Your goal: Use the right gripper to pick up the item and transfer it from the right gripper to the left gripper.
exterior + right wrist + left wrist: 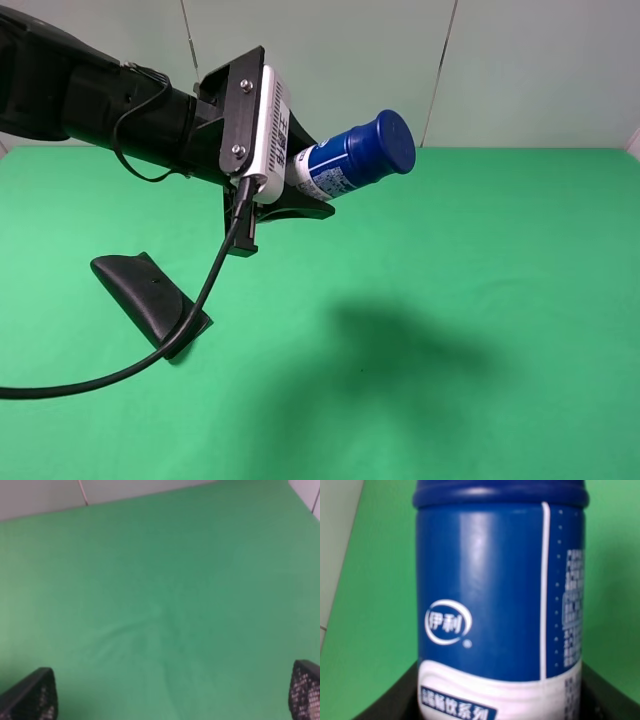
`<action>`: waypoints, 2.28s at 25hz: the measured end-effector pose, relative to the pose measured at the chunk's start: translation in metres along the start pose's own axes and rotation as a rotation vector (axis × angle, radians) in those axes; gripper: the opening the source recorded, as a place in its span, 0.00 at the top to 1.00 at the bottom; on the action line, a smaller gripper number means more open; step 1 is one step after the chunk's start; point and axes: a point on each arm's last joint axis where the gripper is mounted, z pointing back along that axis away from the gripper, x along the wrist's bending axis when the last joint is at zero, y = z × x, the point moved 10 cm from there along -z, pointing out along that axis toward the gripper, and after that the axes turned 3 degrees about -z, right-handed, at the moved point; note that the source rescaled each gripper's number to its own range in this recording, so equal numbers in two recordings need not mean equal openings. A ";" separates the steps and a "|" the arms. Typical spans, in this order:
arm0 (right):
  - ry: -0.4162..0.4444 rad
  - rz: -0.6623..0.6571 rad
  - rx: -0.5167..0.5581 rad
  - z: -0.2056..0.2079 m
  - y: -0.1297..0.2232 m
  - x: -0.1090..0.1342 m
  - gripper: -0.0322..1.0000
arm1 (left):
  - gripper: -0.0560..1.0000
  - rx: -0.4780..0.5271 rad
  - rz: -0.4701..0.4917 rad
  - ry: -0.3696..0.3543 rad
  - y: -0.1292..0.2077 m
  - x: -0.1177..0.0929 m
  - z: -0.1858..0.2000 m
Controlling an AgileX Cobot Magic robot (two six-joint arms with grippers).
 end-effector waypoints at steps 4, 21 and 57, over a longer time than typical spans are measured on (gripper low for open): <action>0.000 0.006 0.000 0.000 0.000 0.000 0.00 | 0.92 0.002 0.000 -0.002 0.000 0.000 0.000; 0.000 0.006 0.000 0.000 0.000 0.000 0.00 | 0.92 0.005 0.015 -0.004 0.001 0.001 0.000; 0.000 0.006 0.000 0.000 0.000 0.000 0.00 | 0.92 0.282 1.042 -0.388 0.081 0.005 0.064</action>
